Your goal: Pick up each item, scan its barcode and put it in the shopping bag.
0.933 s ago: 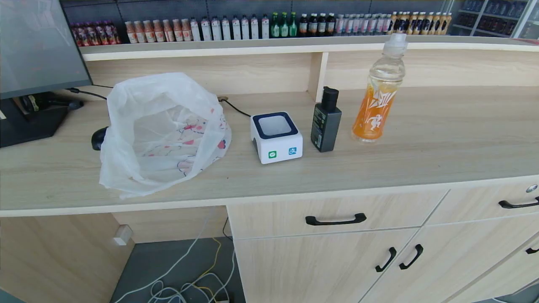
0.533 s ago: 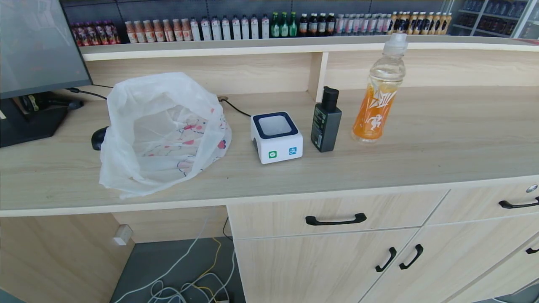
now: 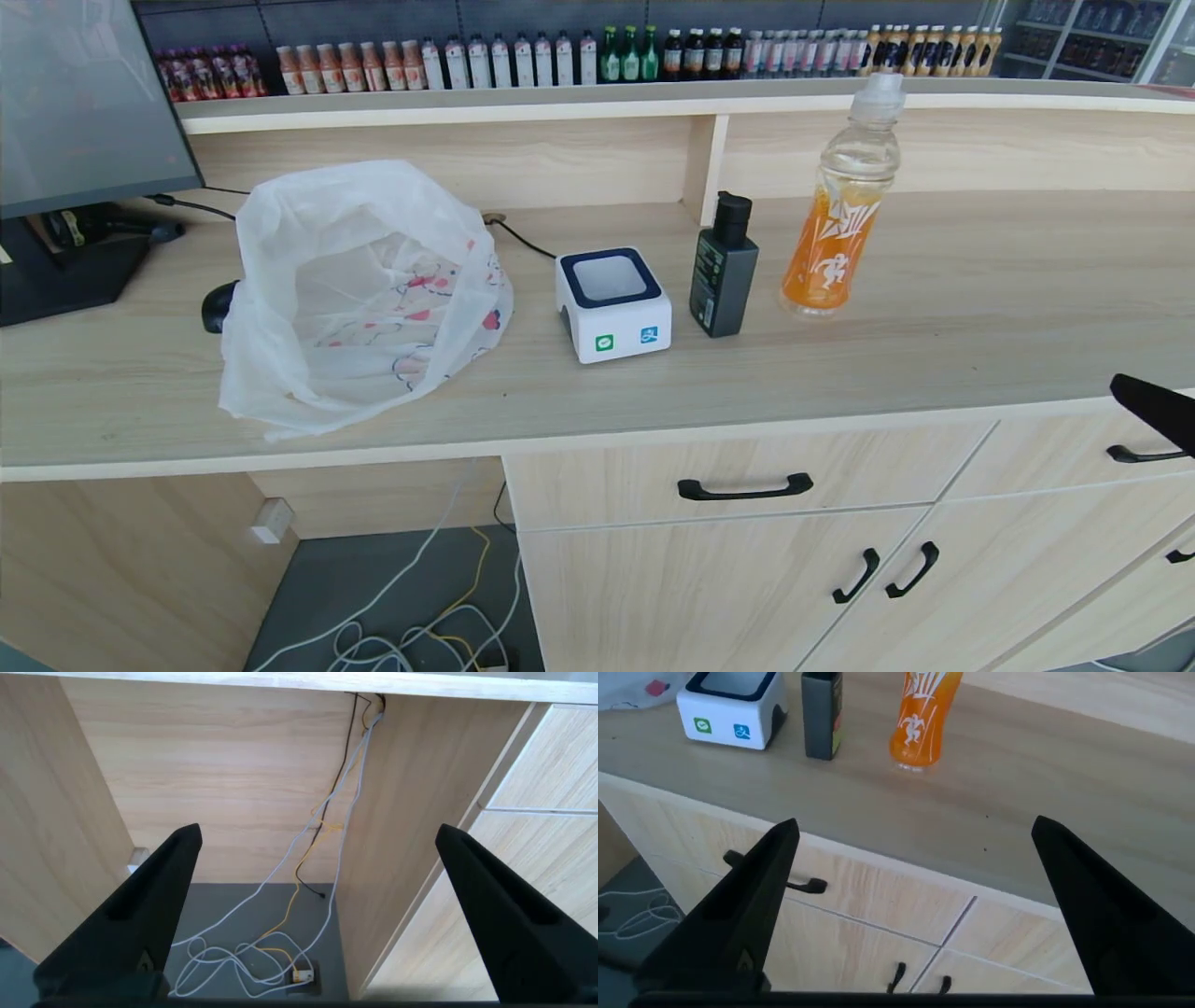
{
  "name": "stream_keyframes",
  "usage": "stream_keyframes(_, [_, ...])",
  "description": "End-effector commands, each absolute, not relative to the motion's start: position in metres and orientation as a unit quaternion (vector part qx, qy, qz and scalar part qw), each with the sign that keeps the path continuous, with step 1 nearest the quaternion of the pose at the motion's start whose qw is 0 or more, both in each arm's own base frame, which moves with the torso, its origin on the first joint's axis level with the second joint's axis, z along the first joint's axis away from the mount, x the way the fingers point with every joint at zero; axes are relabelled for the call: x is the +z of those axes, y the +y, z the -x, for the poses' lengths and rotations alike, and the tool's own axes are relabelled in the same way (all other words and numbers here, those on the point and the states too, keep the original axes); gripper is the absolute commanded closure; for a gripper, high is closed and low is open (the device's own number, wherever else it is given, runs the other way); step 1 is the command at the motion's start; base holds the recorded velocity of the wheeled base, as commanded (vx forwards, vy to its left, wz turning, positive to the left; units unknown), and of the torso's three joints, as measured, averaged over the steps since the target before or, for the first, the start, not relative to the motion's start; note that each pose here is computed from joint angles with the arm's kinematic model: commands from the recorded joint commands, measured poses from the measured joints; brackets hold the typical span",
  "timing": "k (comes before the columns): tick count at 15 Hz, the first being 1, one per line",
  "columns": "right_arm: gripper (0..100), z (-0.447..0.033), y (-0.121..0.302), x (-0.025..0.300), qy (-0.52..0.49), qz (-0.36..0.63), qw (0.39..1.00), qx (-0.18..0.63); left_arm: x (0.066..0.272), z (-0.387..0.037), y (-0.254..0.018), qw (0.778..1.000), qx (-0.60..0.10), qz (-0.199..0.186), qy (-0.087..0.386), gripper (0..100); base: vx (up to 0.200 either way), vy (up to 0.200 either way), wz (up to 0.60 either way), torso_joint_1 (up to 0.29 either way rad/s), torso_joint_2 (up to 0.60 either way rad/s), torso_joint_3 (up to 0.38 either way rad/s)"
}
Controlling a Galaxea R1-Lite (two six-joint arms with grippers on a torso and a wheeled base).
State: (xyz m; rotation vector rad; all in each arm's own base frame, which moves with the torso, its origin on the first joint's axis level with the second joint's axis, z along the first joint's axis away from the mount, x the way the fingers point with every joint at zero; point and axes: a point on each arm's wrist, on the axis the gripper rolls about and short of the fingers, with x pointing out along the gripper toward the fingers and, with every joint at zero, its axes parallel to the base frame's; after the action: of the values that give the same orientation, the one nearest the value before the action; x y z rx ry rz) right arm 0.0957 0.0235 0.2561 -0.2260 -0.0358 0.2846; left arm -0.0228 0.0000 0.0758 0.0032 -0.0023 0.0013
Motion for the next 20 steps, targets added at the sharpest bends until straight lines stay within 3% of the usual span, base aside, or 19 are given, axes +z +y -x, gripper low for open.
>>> stream_keyframes(1, [0, -0.12, 0.031, 0.258, 0.007, 0.111, 0.982, 0.153, 0.076, 0.023, 0.0, 1.0, 0.001, -0.002, -0.002, 0, 0.0, 0.0, 0.0, 0.0, 0.0, 0.0])
stream_keyframes(7, [0, -0.158, 0.068, 0.277, -0.019, 0.041, 0.969, 0.242, 0.076, 0.023, 0.0, 1.0, 0.001, -0.002, -0.002, 0, 0.0, 0.0, 0.0, 0.0, 0.0, 0.0])
stream_keyframes(20, [0, -0.229, 0.13, 0.277, -0.012, 0.016, 0.959, 0.283, 0.076, 0.023, 0.0, 1.0, 0.001, -0.002, -0.002, 0, 0.0, 0.0, 0.0, 0.0, 0.0, 0.0])
